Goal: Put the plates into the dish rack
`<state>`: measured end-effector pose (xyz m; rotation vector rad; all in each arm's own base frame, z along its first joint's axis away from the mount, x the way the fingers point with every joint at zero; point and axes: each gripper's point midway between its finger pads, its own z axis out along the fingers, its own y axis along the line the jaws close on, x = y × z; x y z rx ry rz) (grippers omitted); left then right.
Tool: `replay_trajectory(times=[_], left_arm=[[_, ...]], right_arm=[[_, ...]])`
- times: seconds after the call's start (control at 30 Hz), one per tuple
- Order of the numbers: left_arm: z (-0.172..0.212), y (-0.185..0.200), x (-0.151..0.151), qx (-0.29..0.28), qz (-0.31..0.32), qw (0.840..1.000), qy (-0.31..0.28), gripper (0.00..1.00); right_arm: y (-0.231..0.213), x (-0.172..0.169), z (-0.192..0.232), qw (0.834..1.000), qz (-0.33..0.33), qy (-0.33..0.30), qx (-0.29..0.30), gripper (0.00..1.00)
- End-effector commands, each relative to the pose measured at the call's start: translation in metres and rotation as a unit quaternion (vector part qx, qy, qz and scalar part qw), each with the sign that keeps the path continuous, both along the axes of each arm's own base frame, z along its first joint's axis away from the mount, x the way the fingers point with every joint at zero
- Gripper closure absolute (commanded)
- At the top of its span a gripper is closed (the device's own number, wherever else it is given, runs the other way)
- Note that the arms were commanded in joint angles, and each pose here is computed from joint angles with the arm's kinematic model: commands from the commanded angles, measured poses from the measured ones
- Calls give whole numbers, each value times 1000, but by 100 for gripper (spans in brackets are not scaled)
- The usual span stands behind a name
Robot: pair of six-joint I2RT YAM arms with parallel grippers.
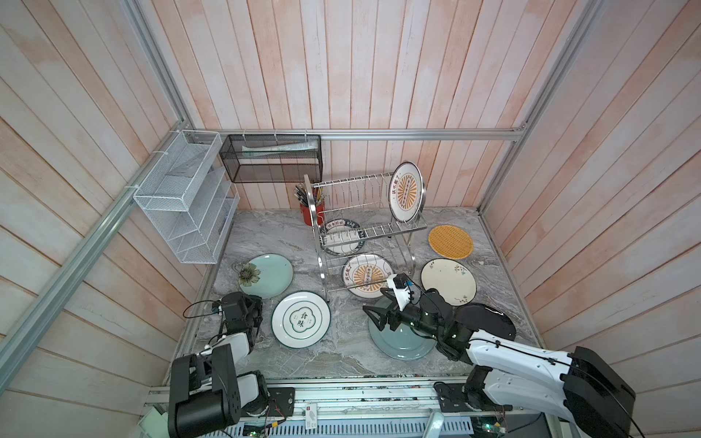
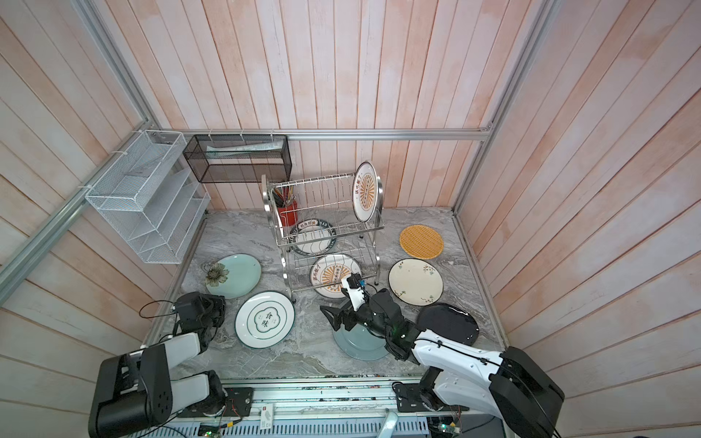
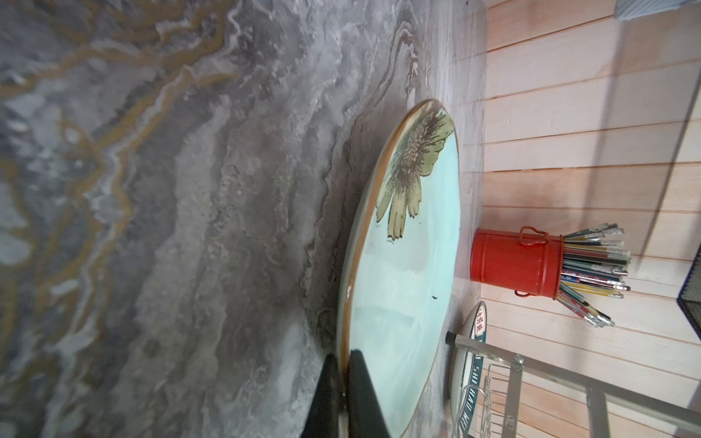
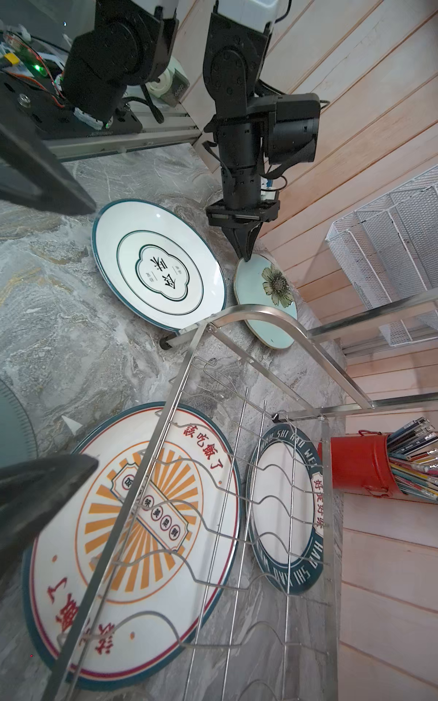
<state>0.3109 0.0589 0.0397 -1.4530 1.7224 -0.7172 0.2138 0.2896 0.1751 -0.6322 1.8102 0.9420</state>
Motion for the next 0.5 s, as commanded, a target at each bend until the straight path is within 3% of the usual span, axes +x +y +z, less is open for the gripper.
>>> replay_trajectory(times=[0.0,0.27,0.47], left_arm=[[27,-1,20,17,-31,996,-81,94],[11,5,16,12,-28,998,-56,57],[2,4,19,-12,-44,998,-47,53]], right_arm=[[4,2,8,1000,1,-10,1,2],[4,1,9,1000,2,-12,1,2],[2,-1,15,1000,0,-18,6,2]])
